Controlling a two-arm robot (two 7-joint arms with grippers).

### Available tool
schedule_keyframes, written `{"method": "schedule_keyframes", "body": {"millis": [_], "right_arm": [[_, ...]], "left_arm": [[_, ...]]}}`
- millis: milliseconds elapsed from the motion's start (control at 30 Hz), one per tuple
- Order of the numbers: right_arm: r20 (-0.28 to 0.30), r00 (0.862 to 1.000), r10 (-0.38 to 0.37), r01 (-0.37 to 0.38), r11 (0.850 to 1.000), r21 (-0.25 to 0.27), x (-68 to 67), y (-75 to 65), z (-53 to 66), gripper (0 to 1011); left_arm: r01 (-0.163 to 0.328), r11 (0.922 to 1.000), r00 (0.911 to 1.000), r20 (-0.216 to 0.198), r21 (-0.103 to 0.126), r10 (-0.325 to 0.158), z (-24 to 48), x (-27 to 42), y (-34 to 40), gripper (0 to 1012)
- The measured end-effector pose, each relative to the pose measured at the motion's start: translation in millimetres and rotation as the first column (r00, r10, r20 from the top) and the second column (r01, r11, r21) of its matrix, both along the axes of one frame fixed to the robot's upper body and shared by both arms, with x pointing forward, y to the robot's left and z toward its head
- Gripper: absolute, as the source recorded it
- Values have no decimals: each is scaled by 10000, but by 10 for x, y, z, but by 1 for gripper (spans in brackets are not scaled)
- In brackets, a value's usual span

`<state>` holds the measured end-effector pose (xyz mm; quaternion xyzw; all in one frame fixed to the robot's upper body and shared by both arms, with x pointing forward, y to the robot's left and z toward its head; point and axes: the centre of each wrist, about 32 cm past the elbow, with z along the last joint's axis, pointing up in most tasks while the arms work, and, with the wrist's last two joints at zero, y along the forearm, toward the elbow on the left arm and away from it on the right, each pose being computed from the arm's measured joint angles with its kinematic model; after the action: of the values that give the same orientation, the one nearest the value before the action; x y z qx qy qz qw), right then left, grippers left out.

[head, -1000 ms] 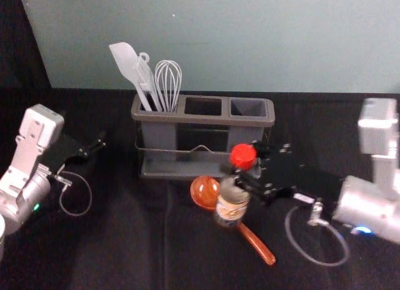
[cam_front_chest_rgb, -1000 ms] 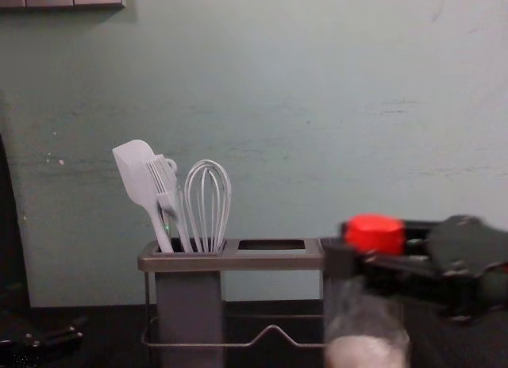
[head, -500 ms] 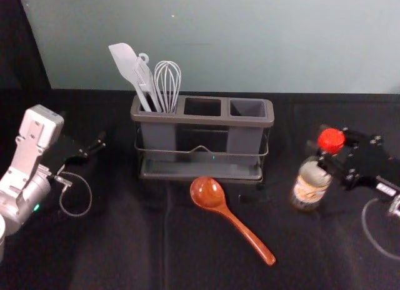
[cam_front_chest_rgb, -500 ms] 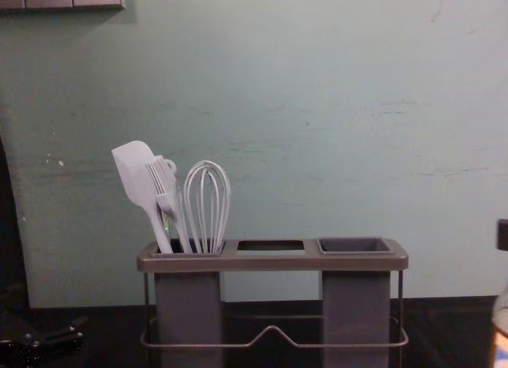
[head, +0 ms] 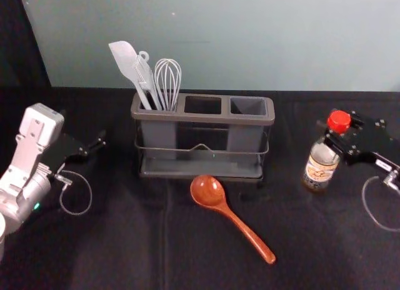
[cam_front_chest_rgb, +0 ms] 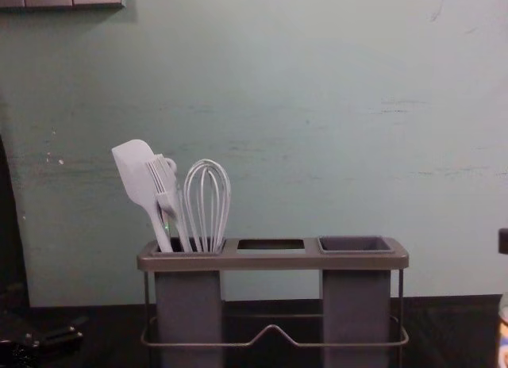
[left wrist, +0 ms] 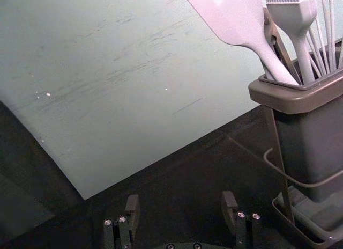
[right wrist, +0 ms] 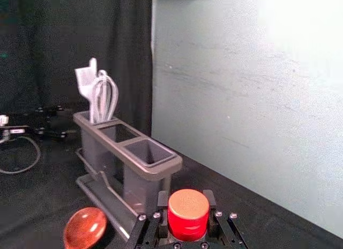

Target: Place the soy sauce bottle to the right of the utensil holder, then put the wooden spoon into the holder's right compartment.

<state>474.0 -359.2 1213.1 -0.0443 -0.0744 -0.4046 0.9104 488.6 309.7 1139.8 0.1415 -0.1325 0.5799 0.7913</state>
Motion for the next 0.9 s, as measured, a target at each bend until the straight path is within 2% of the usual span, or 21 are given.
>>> {"method": "schedule_keyframes", "body": {"millis": [300, 900], "right_arm": [[-310, 9992, -254, 257, 9996, 101, 274, 70, -105, 383], [-247, 9992, -324, 330, 9992, 222, 498, 195, -230, 383]], "left_arm": [[0, 10000, 10000, 0, 0, 0, 0, 0, 0, 1005], [0, 10000, 10000, 0, 0, 0, 0, 0, 0, 1005]]}}
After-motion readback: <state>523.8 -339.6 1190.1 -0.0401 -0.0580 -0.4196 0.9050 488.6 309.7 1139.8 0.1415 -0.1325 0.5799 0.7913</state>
